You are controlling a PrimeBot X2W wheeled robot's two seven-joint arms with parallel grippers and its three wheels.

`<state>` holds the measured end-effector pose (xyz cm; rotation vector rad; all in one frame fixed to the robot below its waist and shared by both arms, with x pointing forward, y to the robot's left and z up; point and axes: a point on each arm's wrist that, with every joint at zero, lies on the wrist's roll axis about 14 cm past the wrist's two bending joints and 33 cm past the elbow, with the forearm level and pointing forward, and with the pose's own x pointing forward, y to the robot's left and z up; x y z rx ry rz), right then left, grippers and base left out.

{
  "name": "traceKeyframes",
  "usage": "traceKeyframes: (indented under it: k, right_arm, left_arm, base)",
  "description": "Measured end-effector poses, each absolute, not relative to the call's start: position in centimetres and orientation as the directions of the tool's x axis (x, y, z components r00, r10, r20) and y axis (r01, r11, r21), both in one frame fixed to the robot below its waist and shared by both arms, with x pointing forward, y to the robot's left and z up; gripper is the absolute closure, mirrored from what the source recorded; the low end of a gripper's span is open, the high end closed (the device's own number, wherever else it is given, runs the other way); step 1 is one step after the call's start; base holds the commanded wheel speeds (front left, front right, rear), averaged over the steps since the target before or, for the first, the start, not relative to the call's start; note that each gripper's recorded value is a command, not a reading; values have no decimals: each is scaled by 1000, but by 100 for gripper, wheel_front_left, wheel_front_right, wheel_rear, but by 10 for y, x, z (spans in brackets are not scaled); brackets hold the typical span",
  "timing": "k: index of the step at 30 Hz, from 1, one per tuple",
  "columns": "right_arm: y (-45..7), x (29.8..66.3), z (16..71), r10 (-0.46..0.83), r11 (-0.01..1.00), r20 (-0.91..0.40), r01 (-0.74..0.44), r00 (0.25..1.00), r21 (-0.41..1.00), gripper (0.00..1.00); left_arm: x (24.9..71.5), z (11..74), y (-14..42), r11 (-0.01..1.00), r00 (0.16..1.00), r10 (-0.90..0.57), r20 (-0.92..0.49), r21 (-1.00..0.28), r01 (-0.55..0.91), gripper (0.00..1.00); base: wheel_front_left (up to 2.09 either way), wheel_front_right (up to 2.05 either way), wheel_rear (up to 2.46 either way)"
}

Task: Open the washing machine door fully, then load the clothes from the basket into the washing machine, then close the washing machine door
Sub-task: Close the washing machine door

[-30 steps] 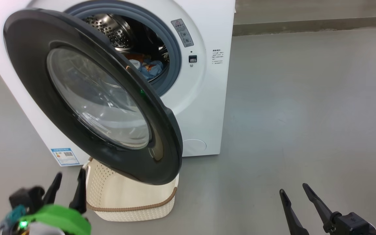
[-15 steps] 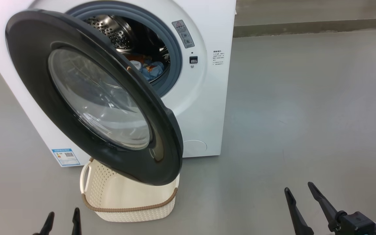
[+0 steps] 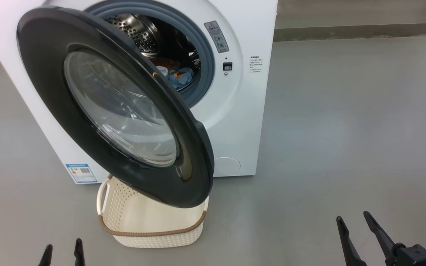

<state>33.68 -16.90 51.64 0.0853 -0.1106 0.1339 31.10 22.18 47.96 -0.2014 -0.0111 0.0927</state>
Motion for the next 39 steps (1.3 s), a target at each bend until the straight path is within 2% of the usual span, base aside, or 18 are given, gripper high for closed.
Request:
traceKeyframes:
  k: [18, 19, 20, 21, 22, 23, 35, 39]
  right_arm:
    - [-171, 338, 505, 119, 989, 80, -125, 990, 78, 0]
    - [-172, 338, 505, 117, 989, 80, -123, 990, 78, 6]
    - [-173, 338, 505, 115, 990, 79, -121, 990, 77, 25]
    - [-173, 338, 504, 113, 990, 77, -119, 991, 77, 53]
    - [-174, 338, 504, 110, 990, 75, -116, 991, 76, 68]
    - [-176, 339, 503, 105, 991, 74, -111, 992, 76, 100]
    - [-180, 343, 505, 88, 992, 80, -94, 993, 81, 100]
    - [-175, 357, 529, 98, 991, 152, -110, 983, 78, 100]
  left_arm:
    - [310, 471, 220, 972, 995, 95, -20, -212, -97, 0]
    - [310, 471, 220, 973, 995, 95, -22, -211, -97, 0]
    - [310, 470, 220, 973, 995, 93, -22, -208, -95, 0]
    - [310, 470, 220, 973, 995, 93, -23, -208, -96, 0]
    - [310, 470, 220, 973, 995, 94, -23, -208, -97, 0]
    - [310, 470, 221, 973, 995, 95, -24, -209, -98, 0]
    - [309, 468, 221, 972, 995, 97, -30, -212, -101, 0]
    - [309, 466, 221, 971, 994, 100, -37, -212, -106, 0]
  base:
    - [0, 0, 0]
    - [0, 0, 0]
    - [0, 0, 0]
    - [0, 0, 0]
    - [0, 0, 0]
    - [0, 0, 0]
    - [0, 0, 0]
    - [0, 0, 0]
